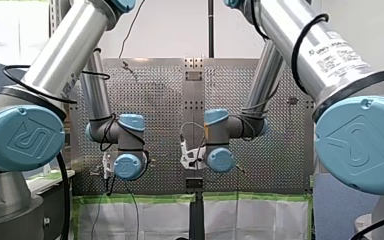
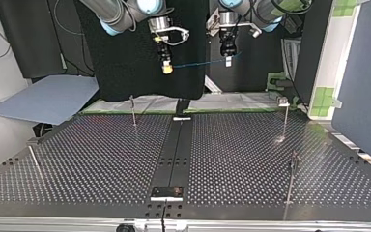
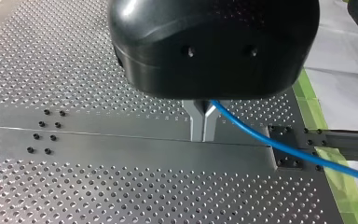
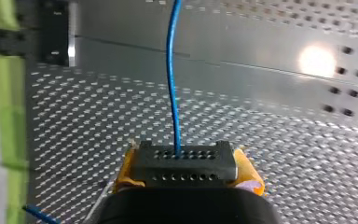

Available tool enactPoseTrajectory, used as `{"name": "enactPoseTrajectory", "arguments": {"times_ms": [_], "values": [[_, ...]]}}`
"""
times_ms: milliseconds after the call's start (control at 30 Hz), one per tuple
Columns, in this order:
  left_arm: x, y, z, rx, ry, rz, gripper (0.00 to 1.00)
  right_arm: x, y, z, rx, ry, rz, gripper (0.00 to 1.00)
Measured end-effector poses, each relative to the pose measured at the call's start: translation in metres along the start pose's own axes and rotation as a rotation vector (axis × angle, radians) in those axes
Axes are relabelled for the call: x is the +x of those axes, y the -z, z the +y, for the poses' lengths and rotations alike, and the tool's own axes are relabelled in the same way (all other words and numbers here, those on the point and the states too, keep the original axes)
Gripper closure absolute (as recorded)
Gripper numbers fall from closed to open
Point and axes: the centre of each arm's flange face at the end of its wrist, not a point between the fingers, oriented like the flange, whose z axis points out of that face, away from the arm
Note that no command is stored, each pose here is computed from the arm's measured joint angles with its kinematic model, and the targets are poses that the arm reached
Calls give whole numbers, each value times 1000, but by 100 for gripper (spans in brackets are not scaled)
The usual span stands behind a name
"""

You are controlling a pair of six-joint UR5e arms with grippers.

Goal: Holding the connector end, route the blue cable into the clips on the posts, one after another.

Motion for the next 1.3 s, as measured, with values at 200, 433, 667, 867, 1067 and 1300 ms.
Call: {"name": "enactPoseTrajectory", "arguments": {"times_ms": [200,433,667,867,1067,1300], "values": [[0,0,0,0,0,0,100,-7,6,1,6,19,-56,100],[0,0,0,0,0,0,100,-8,7,1,7,22,-64,100],[-9,-1,-3,27,-8,1,100,11,-1,0,-13,-8,-31,100],[-27,-1,-3,47,37,3,100,48,-8,-2,2,-81,33,100],[-46,-3,3,29,64,3,100,91,-15,-2,42,-141,103,100],[-70,-8,14,-2,66,1,100,143,-21,4,51,-167,171,100]]}}
